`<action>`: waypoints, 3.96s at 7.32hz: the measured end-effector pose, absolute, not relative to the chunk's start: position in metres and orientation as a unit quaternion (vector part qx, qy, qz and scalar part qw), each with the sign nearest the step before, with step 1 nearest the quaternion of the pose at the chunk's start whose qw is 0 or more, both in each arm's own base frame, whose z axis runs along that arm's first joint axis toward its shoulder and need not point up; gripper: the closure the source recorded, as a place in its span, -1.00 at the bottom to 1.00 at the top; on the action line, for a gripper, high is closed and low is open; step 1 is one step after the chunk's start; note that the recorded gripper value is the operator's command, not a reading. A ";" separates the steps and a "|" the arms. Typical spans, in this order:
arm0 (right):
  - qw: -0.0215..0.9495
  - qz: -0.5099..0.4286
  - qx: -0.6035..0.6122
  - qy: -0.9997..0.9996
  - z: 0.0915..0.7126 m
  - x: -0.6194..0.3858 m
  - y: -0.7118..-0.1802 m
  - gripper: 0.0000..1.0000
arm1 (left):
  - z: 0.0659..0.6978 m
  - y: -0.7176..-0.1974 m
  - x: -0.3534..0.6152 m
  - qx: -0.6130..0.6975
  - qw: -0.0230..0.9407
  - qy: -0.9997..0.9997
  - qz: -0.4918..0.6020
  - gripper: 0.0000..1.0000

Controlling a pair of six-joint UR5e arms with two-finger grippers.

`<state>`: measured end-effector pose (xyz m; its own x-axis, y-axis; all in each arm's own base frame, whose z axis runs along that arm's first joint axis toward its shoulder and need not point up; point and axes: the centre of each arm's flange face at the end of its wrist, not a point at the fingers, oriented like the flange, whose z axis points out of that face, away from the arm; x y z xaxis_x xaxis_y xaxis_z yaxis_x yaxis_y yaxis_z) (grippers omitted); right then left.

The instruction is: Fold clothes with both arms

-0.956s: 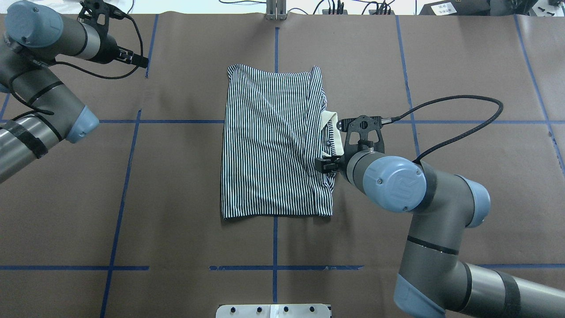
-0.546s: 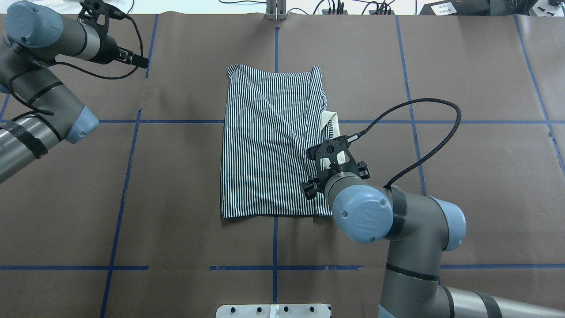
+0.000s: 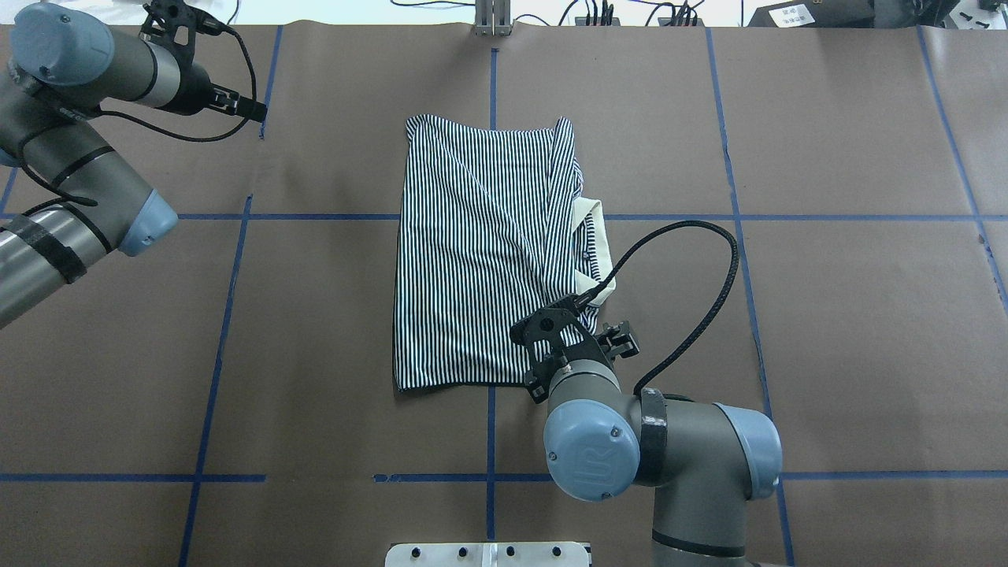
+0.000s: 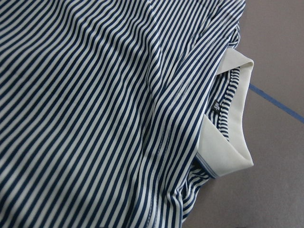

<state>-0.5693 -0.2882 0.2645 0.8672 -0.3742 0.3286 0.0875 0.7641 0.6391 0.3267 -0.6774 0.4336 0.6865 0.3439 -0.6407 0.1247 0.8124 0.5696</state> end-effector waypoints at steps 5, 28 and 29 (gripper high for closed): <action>0.914 -0.158 0.326 -0.185 0.281 -0.587 -0.259 -0.32 | 0.434 -0.677 0.327 0.299 0.868 0.391 0.062 -1.00; 0.916 -0.124 0.327 -0.197 0.292 -0.553 -0.261 0.64 | 0.435 -0.678 0.327 0.297 0.869 0.391 0.060 -1.00; 0.919 -0.107 0.318 -0.206 0.299 -0.551 -0.250 0.58 | 0.436 -0.678 0.327 0.297 0.869 0.391 0.060 -1.00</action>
<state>-0.5514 -0.2501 0.2988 0.8924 -0.3280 0.3099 0.0663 0.7747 0.6288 0.3271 -0.6778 0.4357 0.6870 0.3362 -0.6442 0.1278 0.8168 0.5626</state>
